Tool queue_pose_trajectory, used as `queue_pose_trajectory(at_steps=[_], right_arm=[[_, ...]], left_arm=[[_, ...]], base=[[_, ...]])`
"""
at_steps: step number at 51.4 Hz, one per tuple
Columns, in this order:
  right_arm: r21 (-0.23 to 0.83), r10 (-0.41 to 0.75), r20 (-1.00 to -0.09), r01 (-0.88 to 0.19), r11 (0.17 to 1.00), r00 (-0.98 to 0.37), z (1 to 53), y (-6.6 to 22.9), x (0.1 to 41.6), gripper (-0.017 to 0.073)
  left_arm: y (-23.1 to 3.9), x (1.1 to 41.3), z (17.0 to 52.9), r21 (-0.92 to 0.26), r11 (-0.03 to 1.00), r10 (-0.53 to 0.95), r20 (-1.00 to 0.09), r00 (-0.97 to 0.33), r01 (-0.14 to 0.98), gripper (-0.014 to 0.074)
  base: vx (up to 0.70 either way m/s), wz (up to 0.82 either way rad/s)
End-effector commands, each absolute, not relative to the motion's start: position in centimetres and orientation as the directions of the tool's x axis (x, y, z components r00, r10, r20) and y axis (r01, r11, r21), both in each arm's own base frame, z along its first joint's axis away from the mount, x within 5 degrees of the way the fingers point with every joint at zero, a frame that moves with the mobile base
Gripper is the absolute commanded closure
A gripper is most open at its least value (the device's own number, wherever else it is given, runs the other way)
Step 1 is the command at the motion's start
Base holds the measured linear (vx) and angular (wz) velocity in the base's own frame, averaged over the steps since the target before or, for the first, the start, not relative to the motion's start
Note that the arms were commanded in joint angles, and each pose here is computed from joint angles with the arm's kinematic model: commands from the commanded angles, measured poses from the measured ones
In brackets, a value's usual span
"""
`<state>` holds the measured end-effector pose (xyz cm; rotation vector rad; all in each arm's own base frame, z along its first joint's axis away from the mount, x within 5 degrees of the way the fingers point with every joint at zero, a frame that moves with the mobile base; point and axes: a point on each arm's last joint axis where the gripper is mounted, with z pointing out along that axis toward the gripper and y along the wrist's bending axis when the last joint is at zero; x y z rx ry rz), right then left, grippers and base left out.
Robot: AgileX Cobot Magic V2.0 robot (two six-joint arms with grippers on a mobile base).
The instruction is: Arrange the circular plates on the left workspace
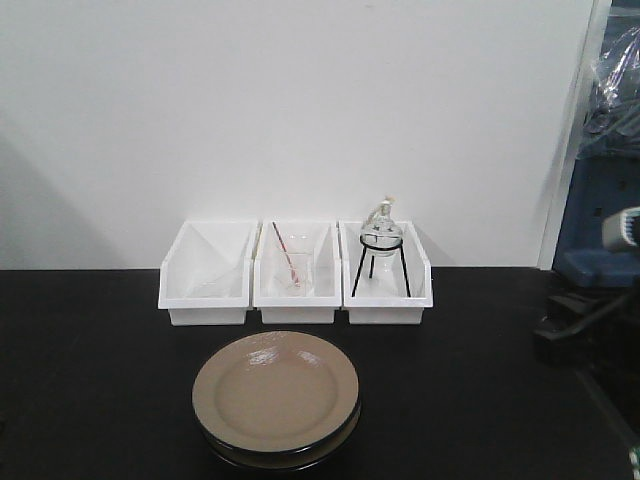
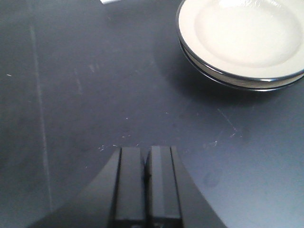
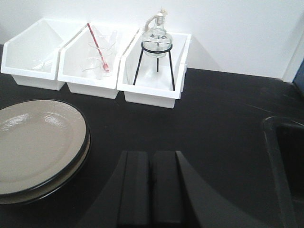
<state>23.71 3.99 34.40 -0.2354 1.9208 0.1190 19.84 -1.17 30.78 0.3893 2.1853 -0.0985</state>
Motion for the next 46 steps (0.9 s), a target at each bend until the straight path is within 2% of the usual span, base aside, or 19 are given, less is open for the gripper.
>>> queue_pose_trajectory(at_steps=[1, 6, 13, 29, 46], right_arm=[[-0.043, -0.073, -0.982, -0.168, 0.985, -0.174, 35.7, 3.3, 21.9, 0.0564], [-0.048, -0.065, -0.990, -0.138, 0.989, -0.124, 34.5, 2.8, 20.5, 0.0564], [-0.050, -0.061, -0.994, -0.117, 0.992, -0.095, 33.6, 2.5, 19.6, 0.0564], [-0.045, -0.068, -0.983, -0.135, 0.990, -0.170, 32.1, 2.6, 19.4, 0.0564], [-0.045, -0.068, -0.983, -0.135, 0.990, -0.171, 32.1, 2.6, 19.4, 0.0564]], left_arm=[[-1.0, 18.3, 32.2, 0.088, 0.970, 0.176, -0.901, -0.397, 0.229, 0.0594], [-0.9, 16.0, 31.7, 0.064, 0.983, 0.115, -0.943, -0.311, 0.170, 0.0594], [-0.9, 14.1, 30.8, 0.066, 0.985, 0.111, -0.953, -0.282, 0.162, 0.0594], [-1.9, 12.5, 29.6, 0.028, 0.963, 0.131, -0.919, -0.371, 0.269, 0.0594], [-2.2, 12.3, 29.3, 0.015, 0.954, 0.139, -0.906, -0.401, 0.298, 0.0594]], base=[[0.00, 0.00], [0.00, 0.00], [0.00, 0.00], [0.00, 0.00], [0.00, 0.00]])
